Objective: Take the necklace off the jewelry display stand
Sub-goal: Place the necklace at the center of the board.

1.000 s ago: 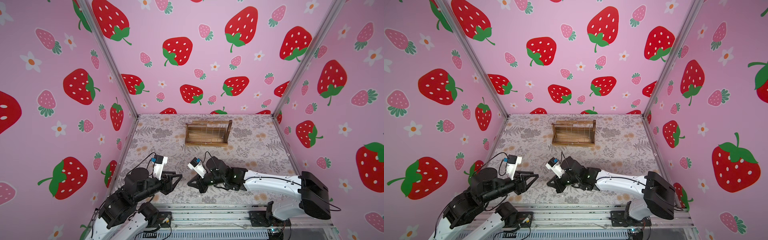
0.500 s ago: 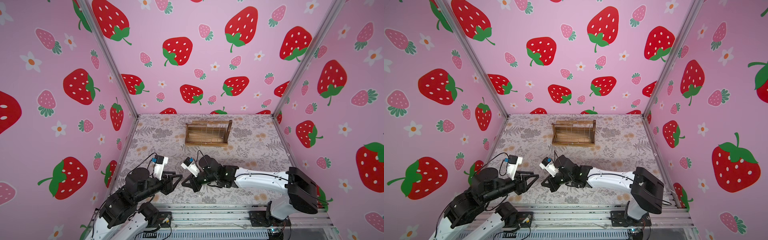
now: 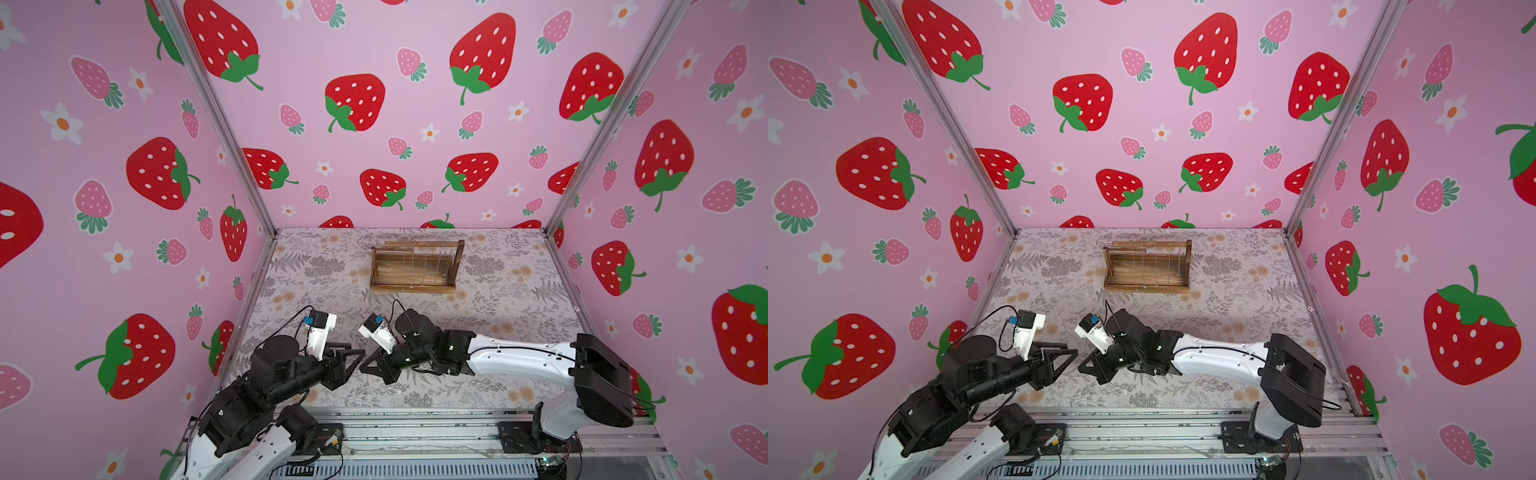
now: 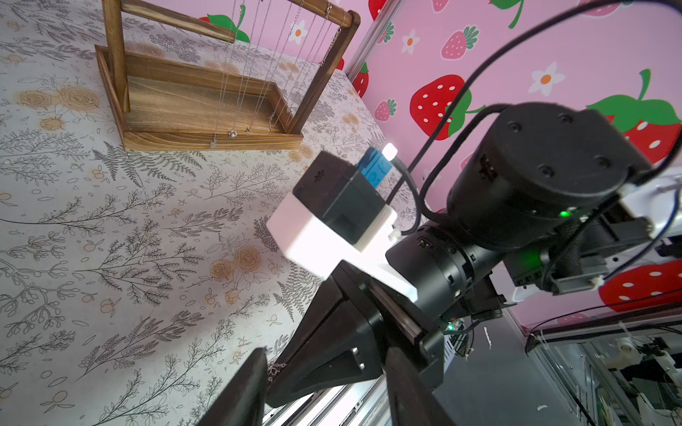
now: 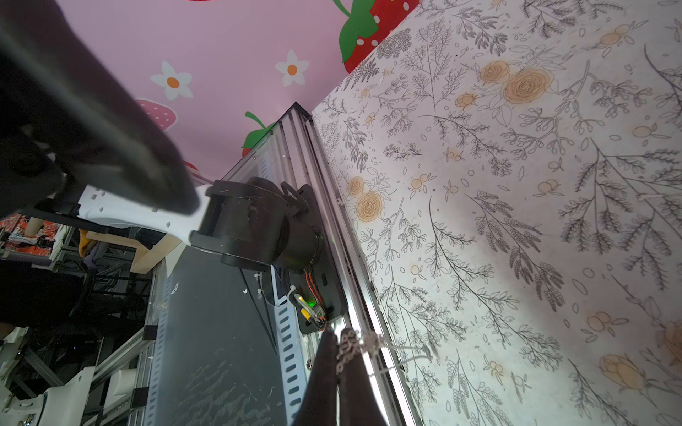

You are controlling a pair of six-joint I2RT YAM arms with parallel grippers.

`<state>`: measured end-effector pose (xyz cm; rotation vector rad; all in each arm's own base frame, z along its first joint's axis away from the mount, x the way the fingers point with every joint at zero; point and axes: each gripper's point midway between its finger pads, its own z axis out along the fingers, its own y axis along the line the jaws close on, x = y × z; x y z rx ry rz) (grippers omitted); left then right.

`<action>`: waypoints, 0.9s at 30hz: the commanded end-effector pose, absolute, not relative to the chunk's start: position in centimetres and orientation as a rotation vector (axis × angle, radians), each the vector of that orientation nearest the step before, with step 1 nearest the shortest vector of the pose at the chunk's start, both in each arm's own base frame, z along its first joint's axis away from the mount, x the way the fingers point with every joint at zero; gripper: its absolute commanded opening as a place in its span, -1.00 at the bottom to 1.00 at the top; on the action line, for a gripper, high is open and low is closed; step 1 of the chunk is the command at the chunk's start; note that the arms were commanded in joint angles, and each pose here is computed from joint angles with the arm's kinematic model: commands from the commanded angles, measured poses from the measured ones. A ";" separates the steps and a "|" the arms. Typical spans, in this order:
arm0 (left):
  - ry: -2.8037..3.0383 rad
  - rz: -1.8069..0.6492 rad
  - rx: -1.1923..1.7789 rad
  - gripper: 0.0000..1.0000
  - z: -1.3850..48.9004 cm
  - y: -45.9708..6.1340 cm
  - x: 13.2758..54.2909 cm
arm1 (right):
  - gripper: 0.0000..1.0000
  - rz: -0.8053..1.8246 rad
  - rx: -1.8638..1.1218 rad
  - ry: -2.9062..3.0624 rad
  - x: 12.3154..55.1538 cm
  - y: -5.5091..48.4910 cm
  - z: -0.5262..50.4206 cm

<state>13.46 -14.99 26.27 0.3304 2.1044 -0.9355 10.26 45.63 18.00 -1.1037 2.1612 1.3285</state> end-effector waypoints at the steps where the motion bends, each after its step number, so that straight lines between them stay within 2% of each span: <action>1: 2.084 -0.941 0.355 0.06 26.6 -15.1 13.3 | -1.00 1.330 -1.106 2.139 10.3 46.1 18.6; 9: 2.091 -0.940 0.362 0.06 26.5 -15.2 13.4 | -1.00 1.111 -1.035 2.260 13.0 46.2 14.9; 27: 2.093 -0.964 0.385 0.09 26.4 -15.7 13.2 | -1.00 0.915 -0.778 2.408 21.1 46.2 10.4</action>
